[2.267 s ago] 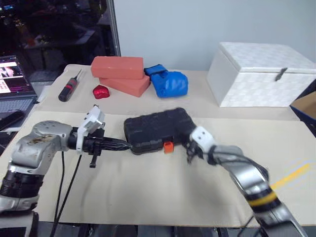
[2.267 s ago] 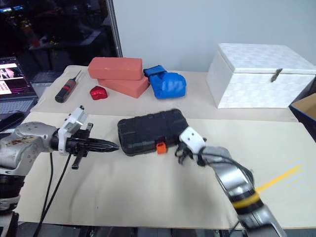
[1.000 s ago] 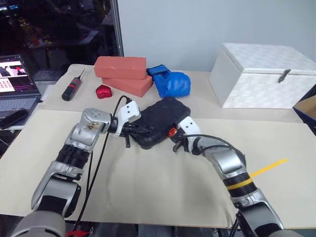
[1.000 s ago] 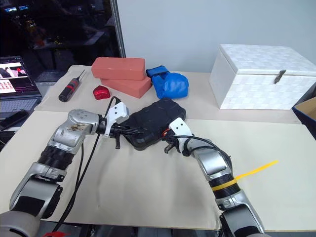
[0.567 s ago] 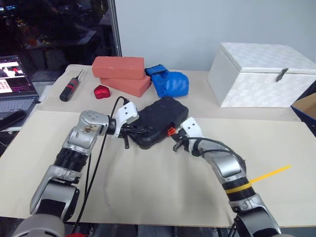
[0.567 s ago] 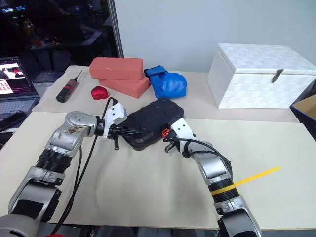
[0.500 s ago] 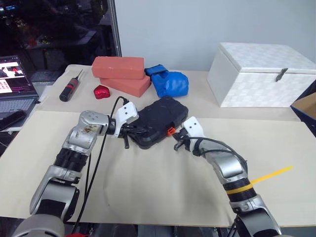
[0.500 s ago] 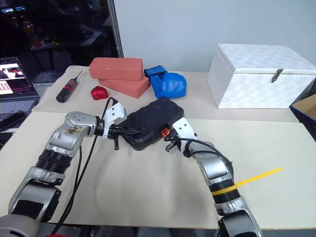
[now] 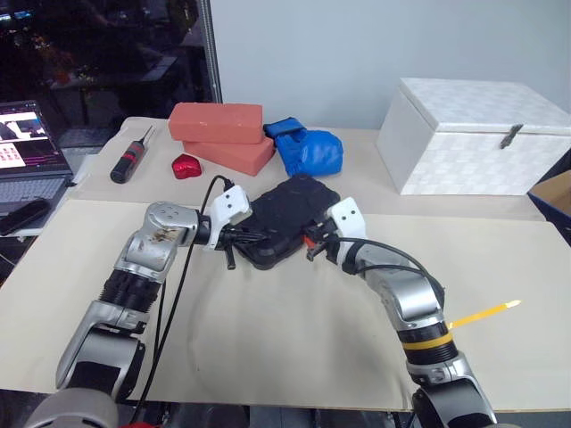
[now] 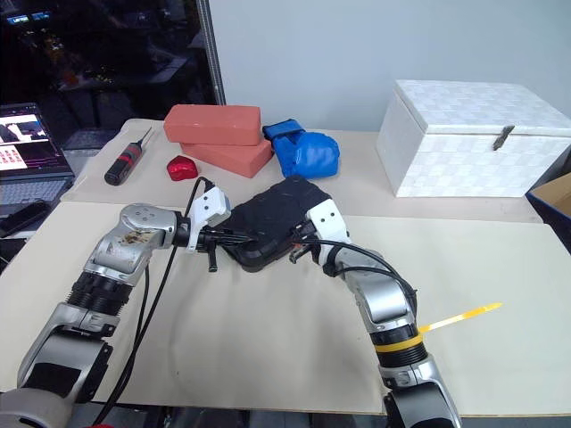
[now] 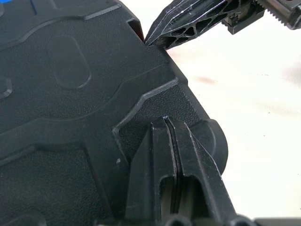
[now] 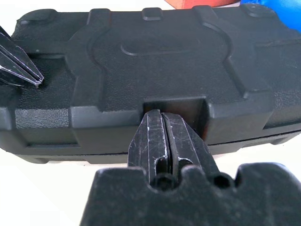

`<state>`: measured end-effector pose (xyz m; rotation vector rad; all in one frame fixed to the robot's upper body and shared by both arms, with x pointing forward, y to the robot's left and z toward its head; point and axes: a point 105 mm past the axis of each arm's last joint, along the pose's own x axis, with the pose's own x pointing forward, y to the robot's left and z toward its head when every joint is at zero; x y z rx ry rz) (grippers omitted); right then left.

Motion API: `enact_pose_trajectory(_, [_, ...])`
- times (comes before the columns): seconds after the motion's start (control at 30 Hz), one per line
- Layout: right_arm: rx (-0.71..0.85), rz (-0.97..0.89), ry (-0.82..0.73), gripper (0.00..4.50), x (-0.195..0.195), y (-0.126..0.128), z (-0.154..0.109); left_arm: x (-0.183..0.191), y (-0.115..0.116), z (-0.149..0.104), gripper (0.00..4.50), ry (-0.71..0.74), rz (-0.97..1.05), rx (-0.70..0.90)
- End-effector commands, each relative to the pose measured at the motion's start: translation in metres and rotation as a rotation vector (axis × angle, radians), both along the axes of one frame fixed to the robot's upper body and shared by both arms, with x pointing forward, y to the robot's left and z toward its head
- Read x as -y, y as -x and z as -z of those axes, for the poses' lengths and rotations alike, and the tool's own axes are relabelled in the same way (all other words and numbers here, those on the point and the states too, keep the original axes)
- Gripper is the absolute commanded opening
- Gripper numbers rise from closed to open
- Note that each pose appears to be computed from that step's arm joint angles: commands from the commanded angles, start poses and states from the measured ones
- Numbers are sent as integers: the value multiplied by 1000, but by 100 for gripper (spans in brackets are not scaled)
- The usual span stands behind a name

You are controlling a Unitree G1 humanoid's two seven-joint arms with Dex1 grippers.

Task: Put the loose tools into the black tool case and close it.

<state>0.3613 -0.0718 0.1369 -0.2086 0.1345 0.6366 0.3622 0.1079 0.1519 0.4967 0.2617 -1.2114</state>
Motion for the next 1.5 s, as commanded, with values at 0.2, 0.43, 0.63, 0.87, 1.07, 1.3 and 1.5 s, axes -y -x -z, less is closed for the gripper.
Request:
enact_pose_trajectory(0.2, [-63,82,22,0,23,21,8,-4,9,37,4,-66,-20,-124])
enact_pose_trajectory(0.43, [-87,63,-17,0,5,6,17,-3,9,38,4,-67,-19,-128])
enact_pose_trajectory(0.63, [-67,44,-64,0,-8,-5,21,-1,9,37,4,-62,-18,-127])
enact_pose_trajectory(0.87, [61,70,-136,0,-11,-14,11,-1,12,37,4,-54,-21,-132])
enact_pose_trajectory(1.07, [99,130,-155,0,-3,-16,12,-2,12,39,4,-50,-29,-136])
enact_pose_trajectory(1.3, [145,144,-177,0,-4,-14,5,-1,11,42,4,-50,-32,-139])
enact_pose_trajectory(1.5, [134,138,-117,0,-1,-6,12,-1,11,43,4,-50,-34,-140])
